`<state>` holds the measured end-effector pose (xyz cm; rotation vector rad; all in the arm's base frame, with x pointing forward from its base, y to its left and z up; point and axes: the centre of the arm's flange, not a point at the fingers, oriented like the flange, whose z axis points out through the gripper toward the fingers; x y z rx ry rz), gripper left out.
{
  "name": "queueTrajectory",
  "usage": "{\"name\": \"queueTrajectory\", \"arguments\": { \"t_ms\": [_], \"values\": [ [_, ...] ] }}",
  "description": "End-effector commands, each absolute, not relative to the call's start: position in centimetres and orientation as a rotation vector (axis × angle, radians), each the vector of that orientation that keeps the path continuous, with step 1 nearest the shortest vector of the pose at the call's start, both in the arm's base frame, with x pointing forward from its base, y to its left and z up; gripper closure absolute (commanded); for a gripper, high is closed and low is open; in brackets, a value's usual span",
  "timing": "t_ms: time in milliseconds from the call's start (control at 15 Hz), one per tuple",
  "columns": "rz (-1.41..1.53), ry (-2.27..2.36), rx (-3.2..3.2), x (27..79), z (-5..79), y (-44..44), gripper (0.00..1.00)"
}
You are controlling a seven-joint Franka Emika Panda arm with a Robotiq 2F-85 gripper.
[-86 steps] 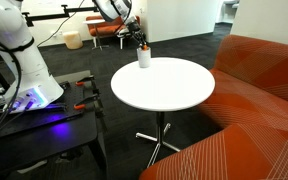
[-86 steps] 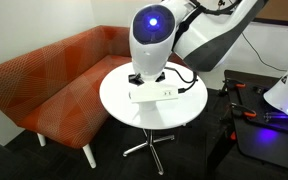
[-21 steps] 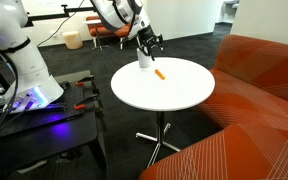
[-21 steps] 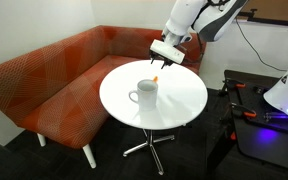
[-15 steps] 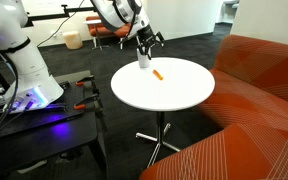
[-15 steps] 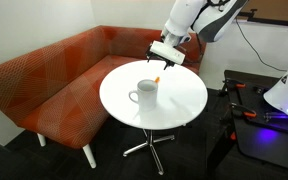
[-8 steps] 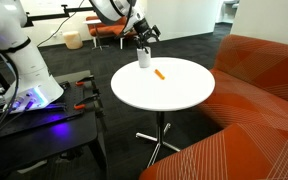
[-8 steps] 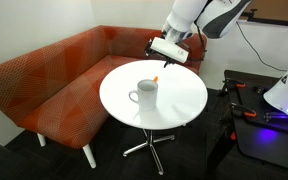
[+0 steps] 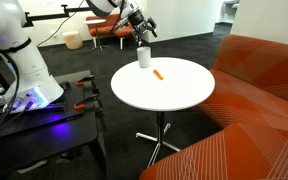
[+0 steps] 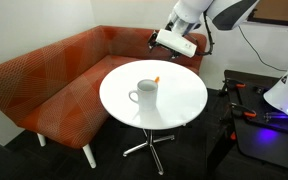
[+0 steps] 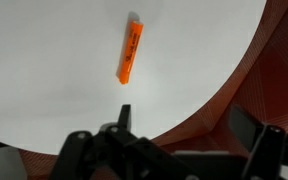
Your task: Remove the orange object from the white mug and put it on the table
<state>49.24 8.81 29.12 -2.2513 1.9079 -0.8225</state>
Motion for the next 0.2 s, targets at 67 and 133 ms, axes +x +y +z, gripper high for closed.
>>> {"name": "queueTrajectory", "arguments": {
  "t_ms": [67,133],
  "values": [
    [-0.822,1.909,-2.253,49.11,29.09,8.79,0.00],
    [-0.821,1.909,-2.254,49.08,29.06,8.79,0.00]
  ]
}}
